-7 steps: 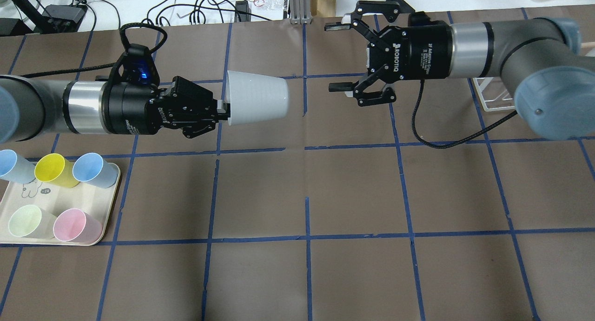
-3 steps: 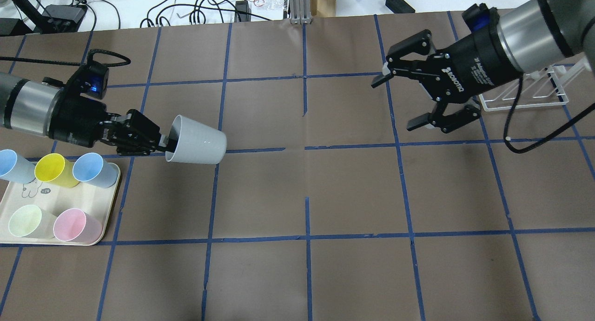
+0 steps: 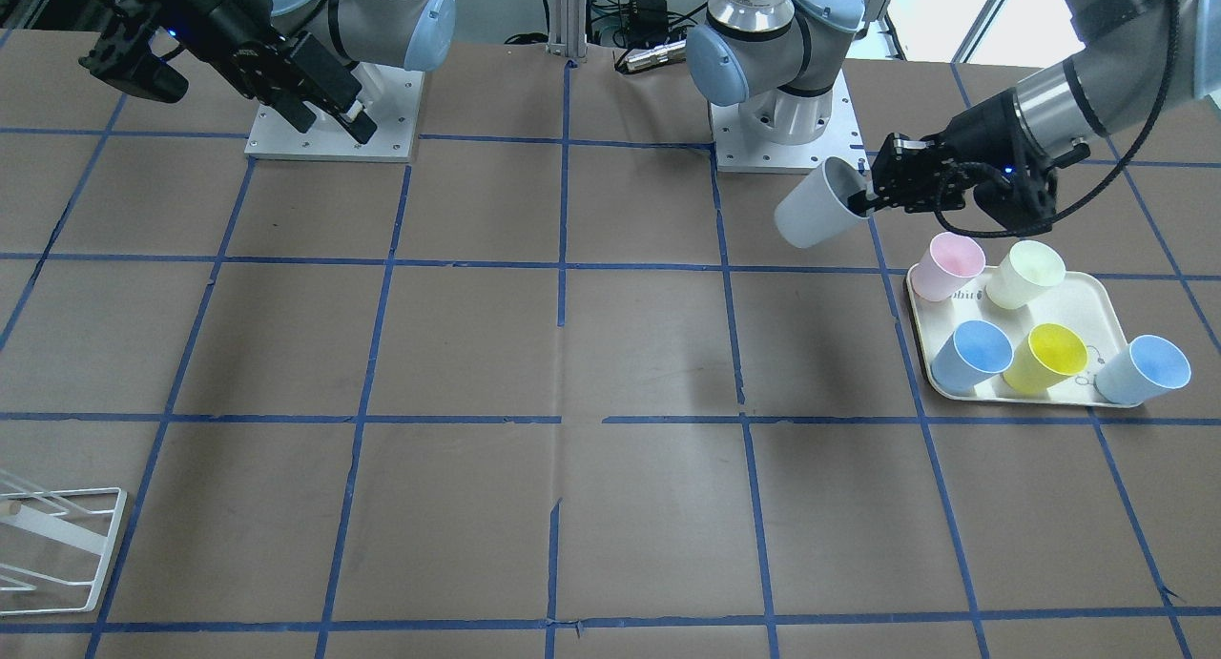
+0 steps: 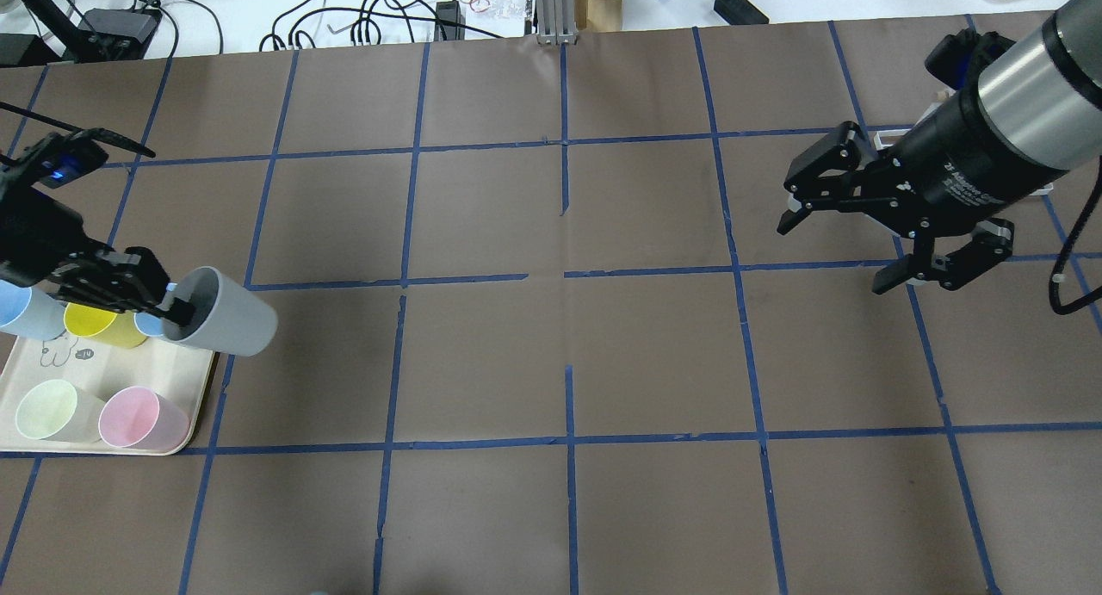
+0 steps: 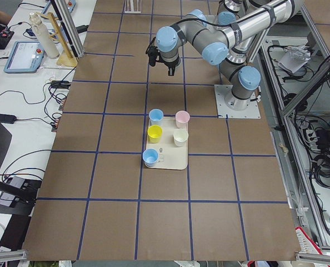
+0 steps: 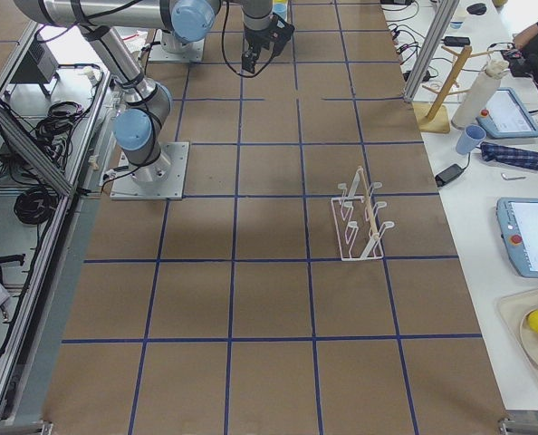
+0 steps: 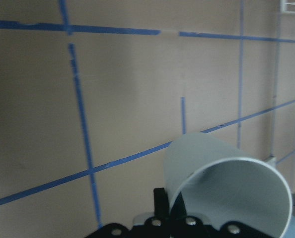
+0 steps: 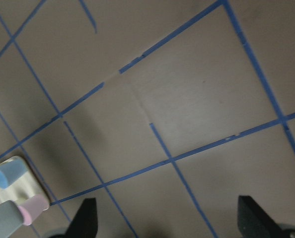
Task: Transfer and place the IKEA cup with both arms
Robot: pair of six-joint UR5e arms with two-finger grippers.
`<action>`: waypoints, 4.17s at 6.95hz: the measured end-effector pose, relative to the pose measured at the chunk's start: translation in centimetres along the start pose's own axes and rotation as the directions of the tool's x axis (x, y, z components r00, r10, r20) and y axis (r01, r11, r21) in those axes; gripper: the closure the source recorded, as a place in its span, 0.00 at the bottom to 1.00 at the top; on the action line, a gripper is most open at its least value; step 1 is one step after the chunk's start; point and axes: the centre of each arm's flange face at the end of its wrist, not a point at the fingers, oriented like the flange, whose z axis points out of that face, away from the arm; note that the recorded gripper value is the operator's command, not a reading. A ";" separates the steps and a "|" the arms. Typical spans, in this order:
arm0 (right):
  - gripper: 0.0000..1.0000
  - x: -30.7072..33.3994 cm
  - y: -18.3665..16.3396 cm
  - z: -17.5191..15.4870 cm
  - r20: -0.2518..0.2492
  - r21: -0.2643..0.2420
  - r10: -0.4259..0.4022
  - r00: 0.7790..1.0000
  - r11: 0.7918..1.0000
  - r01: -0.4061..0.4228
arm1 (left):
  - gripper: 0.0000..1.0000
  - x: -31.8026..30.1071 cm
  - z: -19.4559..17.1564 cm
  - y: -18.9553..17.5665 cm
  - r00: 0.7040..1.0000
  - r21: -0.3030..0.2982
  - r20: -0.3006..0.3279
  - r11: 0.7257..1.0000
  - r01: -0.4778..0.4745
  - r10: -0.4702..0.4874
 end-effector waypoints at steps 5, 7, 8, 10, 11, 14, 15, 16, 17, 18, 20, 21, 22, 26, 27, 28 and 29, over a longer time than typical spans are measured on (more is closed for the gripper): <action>0.00 -1.8 1.2 1.7 -0.238 0.067 -0.183 0.954 0.977 0.204 | 1.00 -20.2 -7.6 6.0 0.946 0.021 0.303 0.991 -0.132 0.120; 0.00 -2.5 2.0 1.9 -0.238 0.075 -0.210 0.948 0.970 0.233 | 1.00 -28.0 -5.2 6.8 0.937 0.008 0.301 0.982 -0.190 0.179; 0.00 -2.6 2.1 2.0 -0.237 0.075 -0.212 0.948 0.969 0.236 | 1.00 -30.8 -3.9 6.7 0.936 0.005 0.293 0.978 -0.207 0.196; 0.00 -2.7 1.7 2.4 -0.236 0.073 -0.213 0.948 0.969 0.236 | 1.00 -35.3 -1.5 6.1 0.933 0.001 0.282 0.972 -0.233 0.223; 0.00 -2.8 1.4 2.6 -0.236 0.076 -0.220 0.947 0.967 0.244 | 1.00 -36.9 -0.4 5.9 0.937 0.000 0.266 0.973 -0.232 0.224; 0.00 -3.0 0.6 3.3 -0.240 0.062 -0.301 0.923 0.944 0.324 | 1.00 -39.2 2.2 5.1 0.949 0.016 0.227 0.973 -0.229 0.219; 0.00 -3.0 0.6 3.2 -0.239 0.069 -0.307 0.921 0.941 0.332 | 1.00 -39.6 2.7 5.0 0.950 0.011 0.220 0.974 -0.228 0.220; 0.00 -3.0 0.6 3.1 -0.243 0.069 -0.309 0.920 0.940 0.334 | 1.00 -39.9 3.1 4.9 0.951 0.008 0.215 0.973 -0.229 0.222; 0.00 -2.9 0.7 3.1 -0.248 0.065 -0.311 0.917 0.940 0.336 | 1.00 -40.2 3.4 4.8 0.951 0.006 0.212 0.973 -0.231 0.224; 0.00 -2.8 0.7 3.1 -0.251 0.064 -0.312 0.916 0.939 0.337 | 1.00 -40.4 3.7 4.8 0.952 0.005 0.207 0.973 -0.231 0.225; 0.00 -2.8 0.6 3.1 -0.253 0.067 -0.298 0.921 0.944 0.324 | 1.00 -40.8 4.2 4.6 0.952 0.004 0.206 0.973 -0.232 0.226; 0.00 -2.8 0.6 3.1 -0.251 0.066 -0.298 0.921 0.944 0.323 | 1.00 -41.0 4.4 4.6 0.952 0.003 0.206 0.973 -0.232 0.226; 0.00 -2.8 0.6 3.1 -0.247 0.063 -0.305 0.919 0.942 0.330 | 1.00 -41.0 4.5 4.5 0.952 0.002 0.205 0.973 -0.232 0.226; 0.00 -2.7 0.7 2.9 -0.255 0.054 -0.354 0.900 0.924 0.378 | 0.27 -41.2 4.9 4.5 0.953 0.000 0.199 0.973 -0.232 0.227; 0.00 -2.7 0.8 2.9 -0.256 0.053 -0.355 0.899 0.923 0.380 | 0.26 -41.2 4.8 4.5 0.953 0.000 0.199 0.973 -0.232 0.227; 0.00 -2.7 0.8 2.9 -0.257 0.054 -0.356 0.898 0.923 0.381 | 0.23 -41.2 4.6 4.5 0.953 -0.004 0.204 0.973 -0.230 0.226; 0.00 -2.6 0.8 2.8 -0.257 0.055 -0.356 0.898 0.923 0.381 | 0.20 -40.8 3.7 4.5 0.950 -0.011 0.216 0.974 -0.227 0.224</action>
